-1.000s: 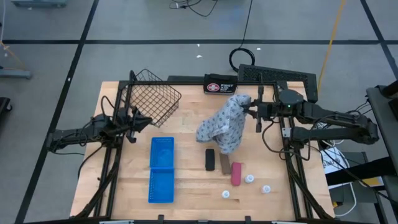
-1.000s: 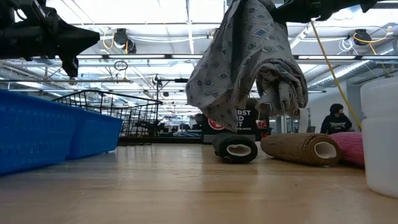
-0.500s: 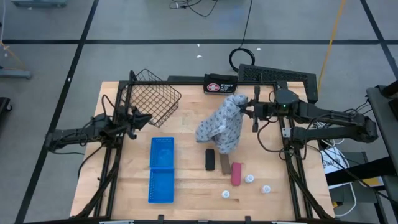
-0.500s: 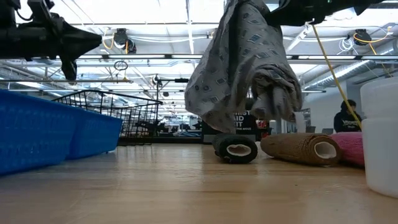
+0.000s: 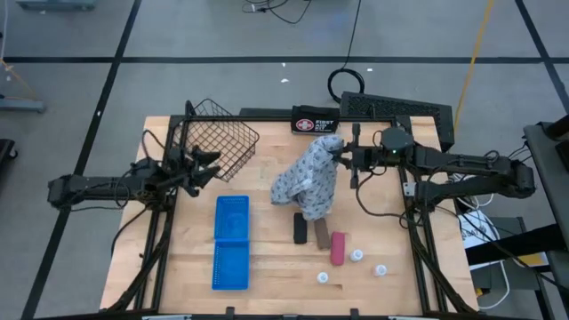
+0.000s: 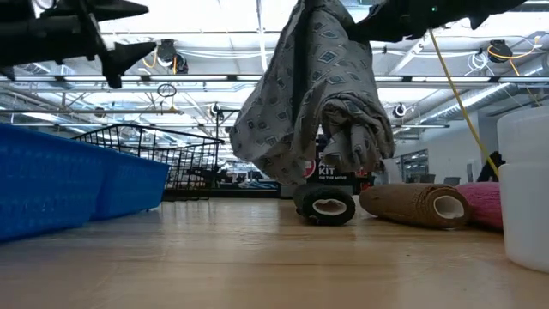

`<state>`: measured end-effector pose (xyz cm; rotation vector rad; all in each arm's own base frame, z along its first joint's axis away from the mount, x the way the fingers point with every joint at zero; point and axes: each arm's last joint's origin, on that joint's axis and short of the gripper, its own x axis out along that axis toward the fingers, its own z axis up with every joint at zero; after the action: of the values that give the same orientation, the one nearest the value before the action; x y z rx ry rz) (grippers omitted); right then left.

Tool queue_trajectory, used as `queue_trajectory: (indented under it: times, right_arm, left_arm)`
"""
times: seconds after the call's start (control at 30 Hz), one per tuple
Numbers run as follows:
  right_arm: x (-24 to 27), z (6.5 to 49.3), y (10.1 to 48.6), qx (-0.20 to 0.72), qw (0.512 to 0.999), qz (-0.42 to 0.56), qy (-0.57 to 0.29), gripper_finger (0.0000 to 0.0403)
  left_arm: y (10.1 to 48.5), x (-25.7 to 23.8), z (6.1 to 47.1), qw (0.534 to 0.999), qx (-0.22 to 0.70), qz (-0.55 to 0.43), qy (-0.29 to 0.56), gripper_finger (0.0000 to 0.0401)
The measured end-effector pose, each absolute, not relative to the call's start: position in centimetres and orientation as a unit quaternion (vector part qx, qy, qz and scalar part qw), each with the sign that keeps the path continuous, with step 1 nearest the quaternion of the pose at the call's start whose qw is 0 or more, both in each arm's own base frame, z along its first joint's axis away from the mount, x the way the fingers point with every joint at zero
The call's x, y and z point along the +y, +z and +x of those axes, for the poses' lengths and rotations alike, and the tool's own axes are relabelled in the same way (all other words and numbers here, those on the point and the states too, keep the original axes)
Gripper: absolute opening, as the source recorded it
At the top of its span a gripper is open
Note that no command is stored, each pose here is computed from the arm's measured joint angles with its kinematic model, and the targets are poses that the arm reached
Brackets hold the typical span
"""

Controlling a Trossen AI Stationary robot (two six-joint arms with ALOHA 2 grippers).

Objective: Pick & Place Medicine items
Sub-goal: Put the the gray patient gown into the black basket

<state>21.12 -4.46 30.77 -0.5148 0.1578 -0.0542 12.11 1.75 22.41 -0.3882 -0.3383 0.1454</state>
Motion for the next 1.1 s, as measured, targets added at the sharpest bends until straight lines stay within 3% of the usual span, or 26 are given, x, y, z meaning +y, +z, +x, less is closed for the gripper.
queue_trajectory:
  times: [0.2, 0.5, 0.7, 1.1]
  right_arm:
    - [-3.3, 22.5, 30.7, 0.044, 0.962, -0.271, -0.001, 0.0014]
    - [-2.1, 23.8, 30.4, 0.022, 0.959, -0.283, 0.023, 0.0014]
    - [-2.1, 24.2, 30.3, 0.014, 0.957, -0.288, 0.021, 0.0014]
    - [-2.3, 24.1, 31.5, -0.033, 0.941, -0.336, -0.030, 0.0014]
  left_arm:
    - [24.8, 2.0, 15.9, 0.979, -0.103, -0.168, 0.048, 0.0337]
    - [27.6, 1.1, 23.9, 0.997, -0.034, -0.067, -0.032, 0.0329]
    - [28.6, 0.5, 28.0, 0.990, -0.015, -0.061, -0.126, 0.0332]
    - [28.4, 0.4, 30.1, 0.993, 0.016, -0.064, -0.099, 0.0320]
